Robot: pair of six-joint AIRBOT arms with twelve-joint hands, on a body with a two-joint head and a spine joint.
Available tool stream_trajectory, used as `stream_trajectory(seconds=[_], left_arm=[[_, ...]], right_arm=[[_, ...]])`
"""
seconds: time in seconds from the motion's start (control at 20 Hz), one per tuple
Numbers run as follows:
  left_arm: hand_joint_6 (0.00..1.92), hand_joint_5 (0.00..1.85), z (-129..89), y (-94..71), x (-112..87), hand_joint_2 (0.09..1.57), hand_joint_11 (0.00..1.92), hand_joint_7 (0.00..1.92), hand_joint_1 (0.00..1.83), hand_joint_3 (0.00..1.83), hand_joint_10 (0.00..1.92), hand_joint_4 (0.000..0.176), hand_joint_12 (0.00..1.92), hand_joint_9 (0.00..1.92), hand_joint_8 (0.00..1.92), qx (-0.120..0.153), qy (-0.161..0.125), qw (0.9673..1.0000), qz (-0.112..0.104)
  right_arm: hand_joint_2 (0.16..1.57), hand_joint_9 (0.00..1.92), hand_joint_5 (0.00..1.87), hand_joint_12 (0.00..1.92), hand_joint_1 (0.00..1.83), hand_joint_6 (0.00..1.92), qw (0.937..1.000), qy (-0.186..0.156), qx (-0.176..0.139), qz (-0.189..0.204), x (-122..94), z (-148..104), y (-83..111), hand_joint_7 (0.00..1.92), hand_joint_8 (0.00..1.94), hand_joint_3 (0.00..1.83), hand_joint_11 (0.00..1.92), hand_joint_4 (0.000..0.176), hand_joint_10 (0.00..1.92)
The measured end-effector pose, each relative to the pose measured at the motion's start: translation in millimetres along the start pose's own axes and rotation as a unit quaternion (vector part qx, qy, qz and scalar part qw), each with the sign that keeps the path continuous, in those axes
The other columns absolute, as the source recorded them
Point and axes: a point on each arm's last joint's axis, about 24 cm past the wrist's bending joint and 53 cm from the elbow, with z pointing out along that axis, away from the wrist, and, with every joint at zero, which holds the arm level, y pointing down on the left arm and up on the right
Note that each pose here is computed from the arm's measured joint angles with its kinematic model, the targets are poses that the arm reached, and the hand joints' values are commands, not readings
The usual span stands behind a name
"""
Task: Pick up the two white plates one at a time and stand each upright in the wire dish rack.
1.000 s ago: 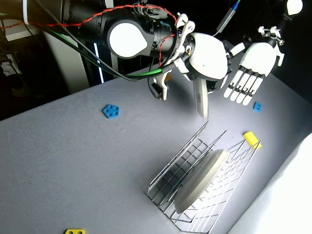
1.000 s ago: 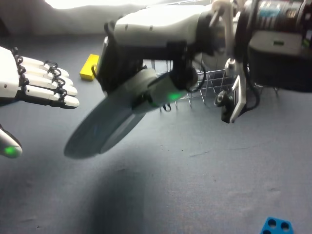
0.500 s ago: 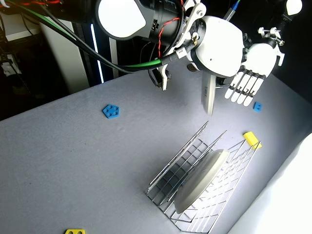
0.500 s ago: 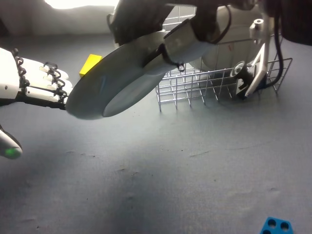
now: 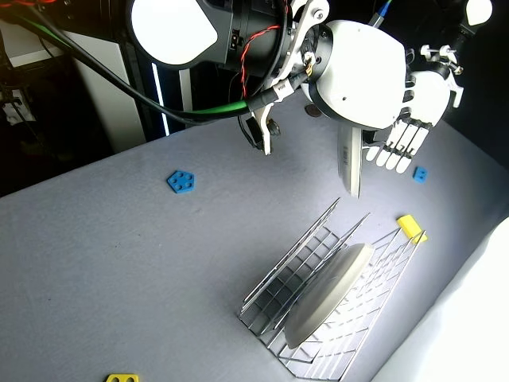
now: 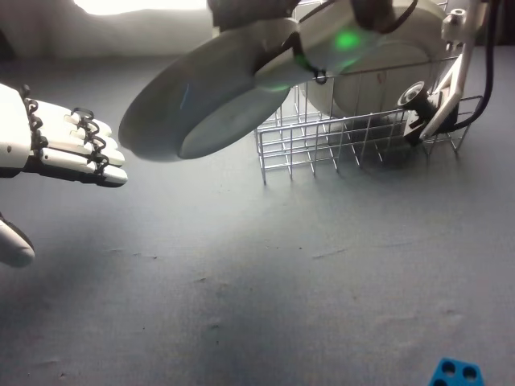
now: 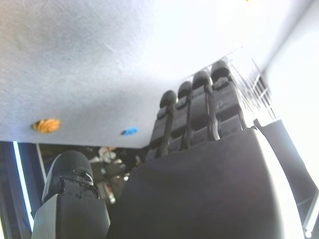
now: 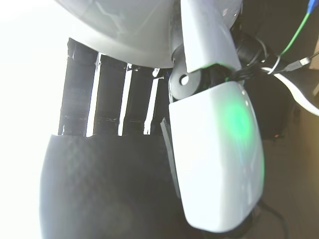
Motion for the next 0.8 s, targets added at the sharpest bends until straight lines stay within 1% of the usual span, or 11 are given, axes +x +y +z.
stream_trajectory(seconds=[0.05, 0.15, 0.25, 0.35, 0.45, 0.6, 0.7, 0.8], left_arm=[[0.0, 0.04, 0, 0.0, 0.2, 1.06, 0.0, 0.01, 0.0, 0.0, 0.0, 0.0, 0.0, 0.0, 0.0, 0.0, 0.0, 1.0, 0.0], [0.0, 0.04, 0, -0.3, -0.7, 1.06, 0.0, 0.01, 0.0, 0.0, 0.0, 0.0, 0.0, 0.0, 0.0, 0.001, -0.002, 1.0, -0.001], [0.01, 0.05, 0, -0.1, -0.3, 1.07, 0.0, 0.03, 0.0, 0.0, 0.0, 0.0, 0.0, 0.01, 0.01, 0.0, -0.001, 1.0, 0.0], [0.01, 0.05, 0, -0.1, -0.3, 1.07, 0.0, 0.03, 0.0, 0.0, 0.01, 0.0, 0.0, 0.02, 0.01, 0.0, -0.001, 1.0, 0.0], [0.0, 0.04, 0, -0.2, -0.3, 1.07, 0.0, 0.03, 0.0, 0.0, 0.0, 0.0, 0.0, 0.01, 0.0, 0.0, -0.001, 1.0, -0.001], [0.0, 0.05, 0, 0.0, -0.1, 1.07, 0.0, 0.02, 0.0, 0.0, 0.0, 0.0, 0.0, 0.0, 0.0, 0.0, 0.0, 1.0, 0.0], [0.0, 0.05, 0, 0.0, 0.1, 1.06, 0.0, 0.03, 0.0, 0.0, 0.0, 0.0, 0.0, 0.01, 0.01, 0.0, 0.0, 1.0, 0.0], [0.0, 0.04, 0, 0.0, 0.4, 1.07, 0.0, 0.02, 0.0, 0.0, 0.0, 0.0, 0.0, 0.0, 0.0, 0.0, 0.0, 1.0, -0.001]], right_arm=[[1.07, 0.98, 1.03, 1.12, 1.38, 0.94, 0.9999, -0.004, 0.002, 0.013, -4, 0, -1.7, 1.11, 0.65, 0.0, 0.88, 0.0, 1.06], [1.08, 0.99, 1.01, 1.12, 1.38, 0.96, 0.9981, -0.017, 0.006, 0.059, -17, 0, -7.7, 1.09, 0.68, 0.0, 0.88, 0.0, 1.06], [1.08, 0.97, 0.98, 1.13, 1.38, 1.0, 0.9961, -0.027, 0.009, 0.083, -27, -1, -11.6, 1.08, 0.73, 0.0, 0.85, 0.0, 1.08], [1.08, 0.98, 0.99, 1.08, 1.38, 0.99, 0.9945, -0.032, 0.013, 0.099, -31, -1, -14.8, 1.1, 0.68, 0.0, 0.88, 0.0, 1.05], [1.09, 0.97, 0.96, 1.07, 1.38, 1.04, 0.9909, -0.036, 0.028, 0.127, -35, -2, -23.6, 1.06, 0.76, 0.0, 0.87, 0.0, 1.08], [1.08, 0.97, 1.0, 1.1, 1.38, 0.97, 0.9876, -0.04, 0.053, 0.142, -38, -3, -37.6, 1.08, 0.71, 0.0, 0.87, 0.0, 1.08], [1.08, 0.98, 1.01, 1.1, 1.38, 0.97, 0.9856, -0.041, 0.067, 0.15, -40, -4, -44.8, 1.1, 0.68, 0.0, 0.87, 0.0, 1.07], [1.08, 0.96, 1.0, 1.11, 1.38, 0.98, 0.9847, -0.048, 0.072, 0.152, -46, -5, -49.2, 1.1, 0.68, 0.0, 0.86, 0.0, 1.08]])
